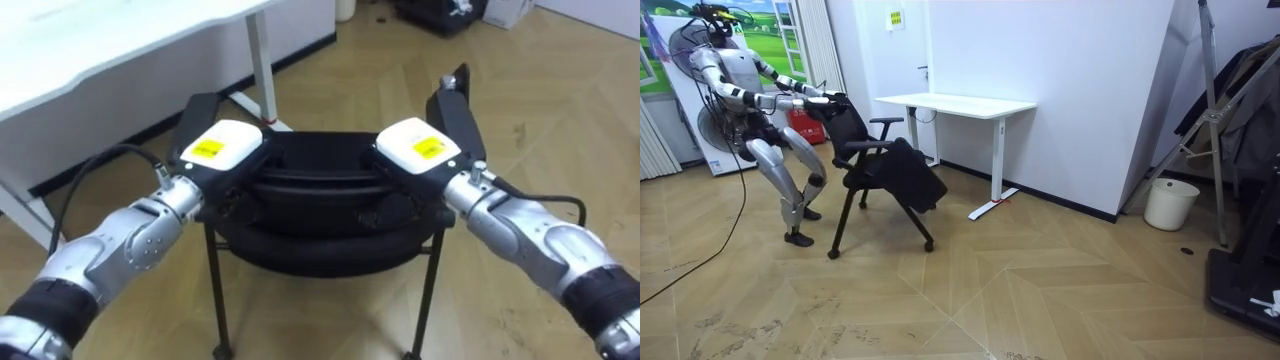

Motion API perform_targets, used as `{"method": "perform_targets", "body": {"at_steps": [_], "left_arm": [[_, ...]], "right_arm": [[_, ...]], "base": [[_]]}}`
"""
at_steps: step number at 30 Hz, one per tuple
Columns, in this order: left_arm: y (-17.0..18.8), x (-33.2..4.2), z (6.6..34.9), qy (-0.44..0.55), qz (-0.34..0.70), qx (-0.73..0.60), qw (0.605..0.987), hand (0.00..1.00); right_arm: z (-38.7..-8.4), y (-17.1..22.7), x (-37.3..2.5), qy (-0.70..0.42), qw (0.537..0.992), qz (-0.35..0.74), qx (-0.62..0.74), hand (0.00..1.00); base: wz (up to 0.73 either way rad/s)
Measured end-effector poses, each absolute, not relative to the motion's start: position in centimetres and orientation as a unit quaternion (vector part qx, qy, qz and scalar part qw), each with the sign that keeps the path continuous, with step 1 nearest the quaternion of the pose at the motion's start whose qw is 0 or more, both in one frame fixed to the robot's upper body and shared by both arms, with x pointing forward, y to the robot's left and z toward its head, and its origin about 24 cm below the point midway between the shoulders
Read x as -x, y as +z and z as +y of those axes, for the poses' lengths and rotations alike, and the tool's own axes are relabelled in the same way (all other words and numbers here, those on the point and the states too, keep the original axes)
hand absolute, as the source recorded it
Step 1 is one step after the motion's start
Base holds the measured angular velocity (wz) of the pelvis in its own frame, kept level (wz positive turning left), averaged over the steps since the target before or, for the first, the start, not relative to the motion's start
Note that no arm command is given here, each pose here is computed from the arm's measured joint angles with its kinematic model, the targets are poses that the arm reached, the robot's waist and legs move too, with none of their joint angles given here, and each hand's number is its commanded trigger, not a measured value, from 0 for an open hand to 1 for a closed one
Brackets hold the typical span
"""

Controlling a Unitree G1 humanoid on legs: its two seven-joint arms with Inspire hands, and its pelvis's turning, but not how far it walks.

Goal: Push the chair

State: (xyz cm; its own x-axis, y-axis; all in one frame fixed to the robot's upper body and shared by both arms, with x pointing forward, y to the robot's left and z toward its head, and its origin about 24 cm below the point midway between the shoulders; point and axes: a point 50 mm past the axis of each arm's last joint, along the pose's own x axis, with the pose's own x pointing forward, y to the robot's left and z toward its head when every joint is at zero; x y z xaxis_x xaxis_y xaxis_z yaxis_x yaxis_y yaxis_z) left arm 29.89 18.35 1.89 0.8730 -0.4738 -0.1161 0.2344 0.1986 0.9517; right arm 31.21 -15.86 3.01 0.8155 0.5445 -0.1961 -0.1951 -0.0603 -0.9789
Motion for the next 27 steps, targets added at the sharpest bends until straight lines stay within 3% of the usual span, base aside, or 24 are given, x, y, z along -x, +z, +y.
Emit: {"method": "perform_targets", "body": {"at_steps": [12,27], "left_arm": [[1.7,-29.3,18.8,-0.165,-0.116,-0.587,0.784,1.00],[2.3,-29.4,18.1,-0.154,-0.119,-0.587,0.786,1.00]], "right_arm": [[-14.8,4.4,-32.5,0.278,0.656,-0.148,0.686,1.00],[-15.3,5.2,-32.9,0.271,0.651,-0.155,0.692,1.00]], "base": [[-0.04],[0.23]]}}
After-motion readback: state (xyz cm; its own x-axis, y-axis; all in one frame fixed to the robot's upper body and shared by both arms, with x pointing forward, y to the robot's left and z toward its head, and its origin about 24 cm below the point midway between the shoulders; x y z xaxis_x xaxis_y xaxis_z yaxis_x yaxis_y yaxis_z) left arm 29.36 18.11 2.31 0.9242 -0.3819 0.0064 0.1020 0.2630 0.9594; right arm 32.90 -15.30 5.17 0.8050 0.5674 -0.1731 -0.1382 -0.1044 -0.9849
